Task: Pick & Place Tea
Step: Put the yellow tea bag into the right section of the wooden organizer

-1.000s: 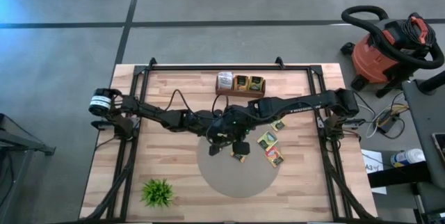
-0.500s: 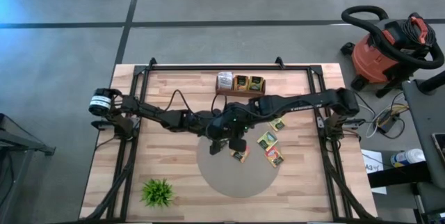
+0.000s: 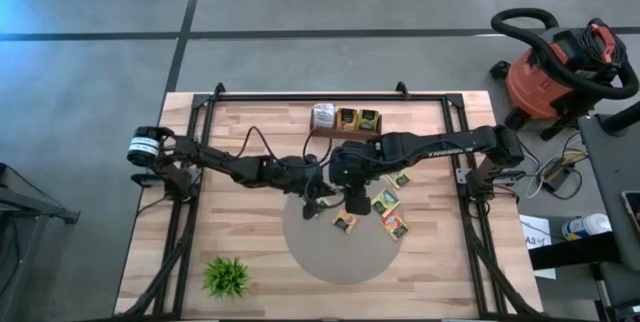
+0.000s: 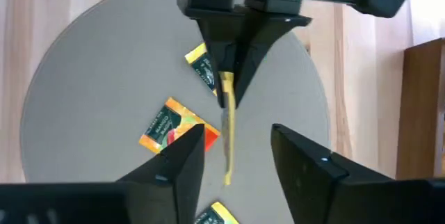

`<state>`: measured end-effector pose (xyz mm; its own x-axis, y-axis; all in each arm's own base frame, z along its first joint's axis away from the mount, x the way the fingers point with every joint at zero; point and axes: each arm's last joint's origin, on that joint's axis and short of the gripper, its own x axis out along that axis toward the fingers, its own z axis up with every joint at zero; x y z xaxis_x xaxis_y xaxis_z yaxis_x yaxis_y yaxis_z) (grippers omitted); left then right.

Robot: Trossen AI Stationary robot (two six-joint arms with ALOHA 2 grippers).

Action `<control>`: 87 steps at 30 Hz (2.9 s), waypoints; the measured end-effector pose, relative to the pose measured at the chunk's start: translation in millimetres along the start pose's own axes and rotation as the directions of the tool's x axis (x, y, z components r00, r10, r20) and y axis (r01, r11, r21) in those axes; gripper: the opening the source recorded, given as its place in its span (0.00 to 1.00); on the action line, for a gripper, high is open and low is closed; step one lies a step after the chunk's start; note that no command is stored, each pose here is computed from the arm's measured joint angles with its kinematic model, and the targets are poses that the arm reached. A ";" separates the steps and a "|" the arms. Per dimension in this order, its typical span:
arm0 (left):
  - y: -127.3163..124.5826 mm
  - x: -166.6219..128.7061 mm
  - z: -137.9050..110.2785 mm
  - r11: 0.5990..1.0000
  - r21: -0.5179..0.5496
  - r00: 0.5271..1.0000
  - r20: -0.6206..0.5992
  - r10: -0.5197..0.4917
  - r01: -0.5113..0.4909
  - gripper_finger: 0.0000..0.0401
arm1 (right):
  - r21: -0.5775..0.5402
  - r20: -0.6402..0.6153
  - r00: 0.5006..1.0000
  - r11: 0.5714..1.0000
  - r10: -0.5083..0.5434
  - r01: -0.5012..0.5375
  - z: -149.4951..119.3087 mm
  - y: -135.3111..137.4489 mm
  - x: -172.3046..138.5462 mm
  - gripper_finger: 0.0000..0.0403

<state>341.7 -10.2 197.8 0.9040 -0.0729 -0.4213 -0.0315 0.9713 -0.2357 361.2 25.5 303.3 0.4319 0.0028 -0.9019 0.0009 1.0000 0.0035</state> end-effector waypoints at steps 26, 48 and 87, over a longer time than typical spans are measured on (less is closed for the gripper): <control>29.5 -3.1 16.9 0.997 0.074 0.997 0.076 0.014 -0.019 0.01 | 0.110 -0.041 0.999 0.994 0.018 -0.013 -1.5 -40.8 12.9 0.10; 75.9 -20.9 19.5 0.977 -0.135 0.985 0.024 0.170 -0.165 0.35 | 0.249 -0.230 0.968 0.956 -0.097 0.155 -42.9 -162.6 -2.4 0.02; 107.0 -59.9 21.5 0.875 -0.292 0.922 -0.113 0.369 -0.386 0.35 | 0.189 -0.327 0.945 0.977 -0.028 0.095 -85.8 -262.5 62.6 0.22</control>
<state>293.4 102.9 216.7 0.7741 0.2657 -0.5746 -0.5009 0.8121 -0.2993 310.7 -236.6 208.9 0.1131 -0.0251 -0.9933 0.2127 0.9771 -0.0004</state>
